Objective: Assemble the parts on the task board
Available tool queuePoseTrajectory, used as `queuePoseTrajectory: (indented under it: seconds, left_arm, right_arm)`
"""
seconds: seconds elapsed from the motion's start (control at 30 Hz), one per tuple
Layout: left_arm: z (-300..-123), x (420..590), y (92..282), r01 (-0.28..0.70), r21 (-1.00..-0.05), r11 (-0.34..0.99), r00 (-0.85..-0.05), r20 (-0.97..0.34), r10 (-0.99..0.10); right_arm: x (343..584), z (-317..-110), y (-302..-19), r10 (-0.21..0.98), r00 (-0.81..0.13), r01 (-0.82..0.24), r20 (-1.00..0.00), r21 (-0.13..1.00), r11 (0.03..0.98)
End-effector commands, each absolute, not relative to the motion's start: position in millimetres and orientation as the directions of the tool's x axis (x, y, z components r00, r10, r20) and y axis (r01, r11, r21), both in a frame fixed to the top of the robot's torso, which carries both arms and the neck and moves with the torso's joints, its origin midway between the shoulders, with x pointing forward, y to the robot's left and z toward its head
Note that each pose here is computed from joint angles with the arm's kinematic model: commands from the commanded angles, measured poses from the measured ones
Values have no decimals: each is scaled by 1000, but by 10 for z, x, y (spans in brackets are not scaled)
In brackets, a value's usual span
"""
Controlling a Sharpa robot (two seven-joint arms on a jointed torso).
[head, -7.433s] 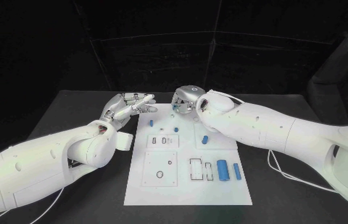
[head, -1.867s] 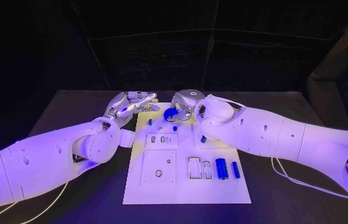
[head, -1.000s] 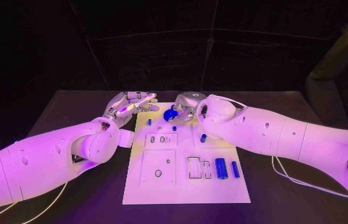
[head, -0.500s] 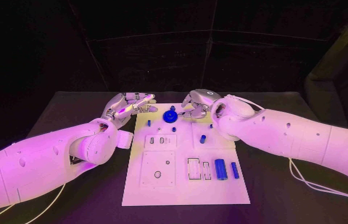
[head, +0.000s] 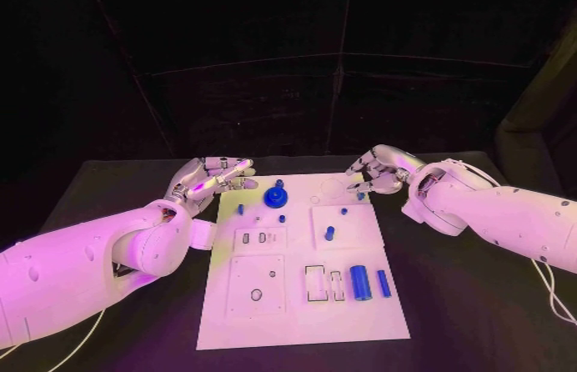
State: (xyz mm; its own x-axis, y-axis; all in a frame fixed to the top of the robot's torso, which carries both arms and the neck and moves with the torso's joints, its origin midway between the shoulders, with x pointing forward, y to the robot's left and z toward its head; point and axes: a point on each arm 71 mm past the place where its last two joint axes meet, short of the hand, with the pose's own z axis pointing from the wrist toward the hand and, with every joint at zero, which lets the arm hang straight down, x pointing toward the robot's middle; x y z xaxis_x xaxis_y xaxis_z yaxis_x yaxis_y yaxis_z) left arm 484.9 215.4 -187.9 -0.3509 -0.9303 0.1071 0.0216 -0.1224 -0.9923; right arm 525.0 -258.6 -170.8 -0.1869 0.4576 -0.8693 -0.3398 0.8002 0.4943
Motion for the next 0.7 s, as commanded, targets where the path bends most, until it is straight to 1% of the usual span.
queuePoseTrajectory:
  seconds: [0.03,0.4,0.7]
  left_arm:
    - [-1862,4853,2131,31,-990,-134,-372,113,-921]
    - [-1877,4871,2119,31,-990,-135,-374,114,-920]
    - [-1883,4873,2108,30,-990,-136,-376,114,-920]
  right_arm:
    - [5261,-1707,-2643,497,-228,-362,-837,546,755]
    - [5307,-1834,-2847,484,-240,-321,-841,540,778]
    - [5318,-1908,-2879,469,-260,-308,-844,533,788]
